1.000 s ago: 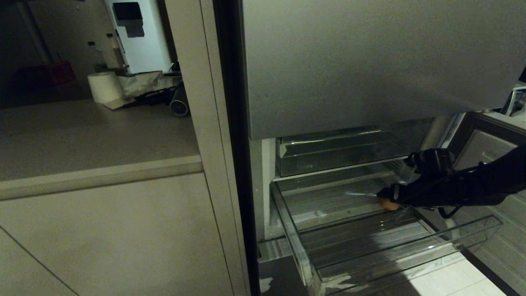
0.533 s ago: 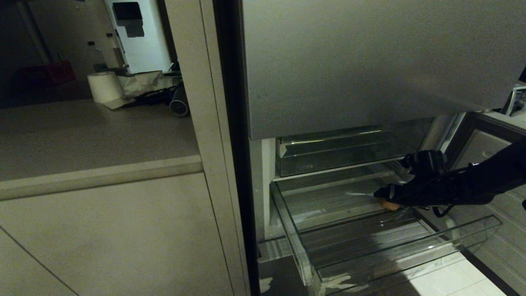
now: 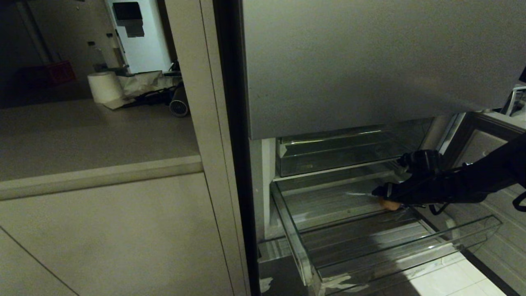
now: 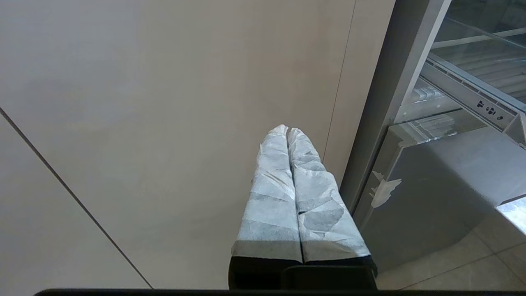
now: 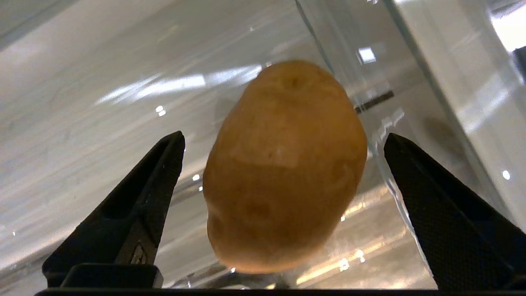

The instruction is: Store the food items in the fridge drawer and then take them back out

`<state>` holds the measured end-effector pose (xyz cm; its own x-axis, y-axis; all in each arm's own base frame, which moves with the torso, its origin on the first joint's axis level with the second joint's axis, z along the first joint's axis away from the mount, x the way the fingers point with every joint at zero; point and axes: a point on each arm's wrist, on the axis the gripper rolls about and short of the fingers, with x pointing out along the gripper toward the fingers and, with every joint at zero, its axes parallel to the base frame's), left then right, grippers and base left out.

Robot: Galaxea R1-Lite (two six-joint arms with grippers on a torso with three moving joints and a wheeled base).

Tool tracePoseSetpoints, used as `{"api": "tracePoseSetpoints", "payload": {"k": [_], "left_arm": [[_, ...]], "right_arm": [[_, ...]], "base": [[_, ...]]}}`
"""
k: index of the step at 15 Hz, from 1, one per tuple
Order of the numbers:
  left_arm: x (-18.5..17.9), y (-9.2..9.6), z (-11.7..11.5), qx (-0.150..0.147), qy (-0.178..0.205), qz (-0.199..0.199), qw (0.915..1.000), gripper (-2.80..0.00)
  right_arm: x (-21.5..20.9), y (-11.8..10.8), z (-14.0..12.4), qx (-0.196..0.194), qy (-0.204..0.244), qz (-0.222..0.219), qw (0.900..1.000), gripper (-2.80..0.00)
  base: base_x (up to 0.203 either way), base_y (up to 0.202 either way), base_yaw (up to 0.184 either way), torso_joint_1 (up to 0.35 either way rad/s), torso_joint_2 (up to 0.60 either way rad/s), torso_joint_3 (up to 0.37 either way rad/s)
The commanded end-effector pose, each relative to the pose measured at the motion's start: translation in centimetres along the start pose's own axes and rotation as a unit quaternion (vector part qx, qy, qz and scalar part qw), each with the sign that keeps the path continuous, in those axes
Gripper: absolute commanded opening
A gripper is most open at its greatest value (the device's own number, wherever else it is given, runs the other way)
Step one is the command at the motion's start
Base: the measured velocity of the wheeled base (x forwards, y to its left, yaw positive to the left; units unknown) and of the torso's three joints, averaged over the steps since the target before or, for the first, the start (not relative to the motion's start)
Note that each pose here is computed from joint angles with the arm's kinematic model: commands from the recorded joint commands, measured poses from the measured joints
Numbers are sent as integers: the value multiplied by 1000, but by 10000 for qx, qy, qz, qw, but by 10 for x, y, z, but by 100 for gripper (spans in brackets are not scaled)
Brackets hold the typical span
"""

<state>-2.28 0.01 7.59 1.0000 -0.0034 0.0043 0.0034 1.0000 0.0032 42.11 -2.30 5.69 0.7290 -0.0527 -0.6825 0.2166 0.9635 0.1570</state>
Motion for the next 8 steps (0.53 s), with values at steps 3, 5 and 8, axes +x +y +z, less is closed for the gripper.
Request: {"api": "tracePoseSetpoints", "payload": {"k": [3, 5, 8], "left_arm": [[0, 0, 0, -1, 6, 2, 10000, -280], [0, 0, 0, -1, 6, 2, 10000, -280], [0, 0, 0, -1, 6, 2, 10000, -280]], "right_arm": [[3, 0, 0, -3, -9, -15, 10000, -280], [3, 0, 0, -10, -2, -17, 10000, -280], [-5, 0, 1, -4, -24, -20, 10000, -280]], "base": [[0, 0, 0, 0, 0, 0], [0, 0, 0, 0, 0, 0], [0, 0, 0, 0, 0, 0]]}}
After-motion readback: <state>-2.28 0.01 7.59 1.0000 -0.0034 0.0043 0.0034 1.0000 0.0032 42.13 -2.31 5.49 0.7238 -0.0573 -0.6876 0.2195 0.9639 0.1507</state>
